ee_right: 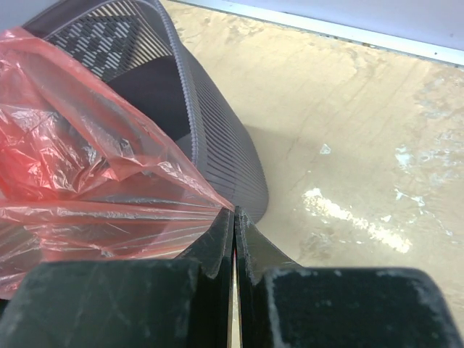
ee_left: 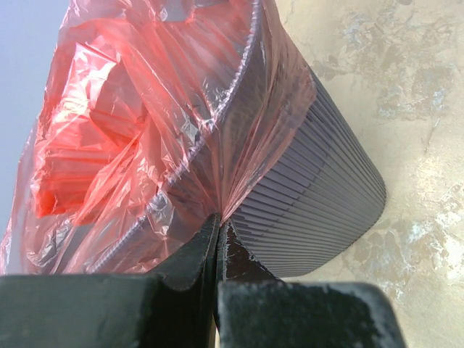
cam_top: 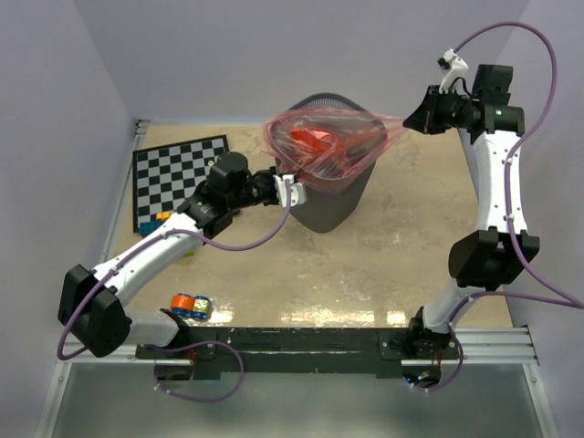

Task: Put the trash bags into the trash bin
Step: Place the trash bag in the trash bin.

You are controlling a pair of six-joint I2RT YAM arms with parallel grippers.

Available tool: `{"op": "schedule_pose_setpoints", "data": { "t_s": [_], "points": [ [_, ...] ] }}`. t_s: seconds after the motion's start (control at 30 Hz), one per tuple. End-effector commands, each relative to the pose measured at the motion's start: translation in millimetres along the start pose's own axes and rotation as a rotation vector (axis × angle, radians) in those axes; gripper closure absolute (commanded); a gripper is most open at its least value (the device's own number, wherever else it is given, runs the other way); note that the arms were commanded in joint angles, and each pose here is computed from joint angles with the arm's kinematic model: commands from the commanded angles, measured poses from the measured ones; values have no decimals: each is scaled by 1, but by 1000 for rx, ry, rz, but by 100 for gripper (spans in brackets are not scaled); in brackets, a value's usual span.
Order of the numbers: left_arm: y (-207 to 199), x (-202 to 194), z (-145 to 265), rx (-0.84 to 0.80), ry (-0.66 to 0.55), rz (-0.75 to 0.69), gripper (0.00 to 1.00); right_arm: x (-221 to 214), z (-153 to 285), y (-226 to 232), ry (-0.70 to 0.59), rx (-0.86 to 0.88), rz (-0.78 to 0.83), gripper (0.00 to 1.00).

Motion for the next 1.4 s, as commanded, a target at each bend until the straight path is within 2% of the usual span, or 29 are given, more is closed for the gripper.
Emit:
{"op": "schedule_pose_setpoints", "data": {
  "t_s": [0.0,0.3,0.57,0.73,0.77,0.87,0.93,1.03,1.1,1.2,1.3,1.37],
  "points": [
    [9,5,-1,35,-6,-29,100,9,-5,-16,-23,-58,44,100],
    [6,-17,-5,62,53,13,100,-43,-49,-36,105,-6,-68,100],
    [11,-27,-4,129,87,85,100,-52,-63,-27,106,108,-124,100],
    [24,-39,0,183,122,144,79,-57,-57,-17,104,129,-146,100],
    [27,-43,2,186,141,164,75,-57,-55,-17,107,126,-141,98],
    [33,-57,17,162,183,262,55,-56,-48,-17,117,105,-101,78],
    [39,-60,37,149,166,305,50,-51,-41,-23,116,68,-48,67],
    [37,-50,66,120,129,282,44,-36,-28,-25,96,68,22,55],
    [37,-38,80,118,96,269,40,-22,-18,-25,90,66,88,50],
    [57,-1,91,174,-4,347,34,1,-3,-23,59,73,168,48],
    [93,38,89,261,-123,455,29,24,1,-21,-45,90,189,46],
    [111,47,78,281,-160,544,28,34,-7,-19,-116,114,162,41]
  ]
}}
Point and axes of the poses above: each gripper's point midway between its finger pads, its own z axis back along the fingers, its own y axis along the line the jaws close on, x = y × z, the point moved 3 cm from there along z, back along the fingers, and after that the axes turned 12 degrees about z, right-handed, at the moved point
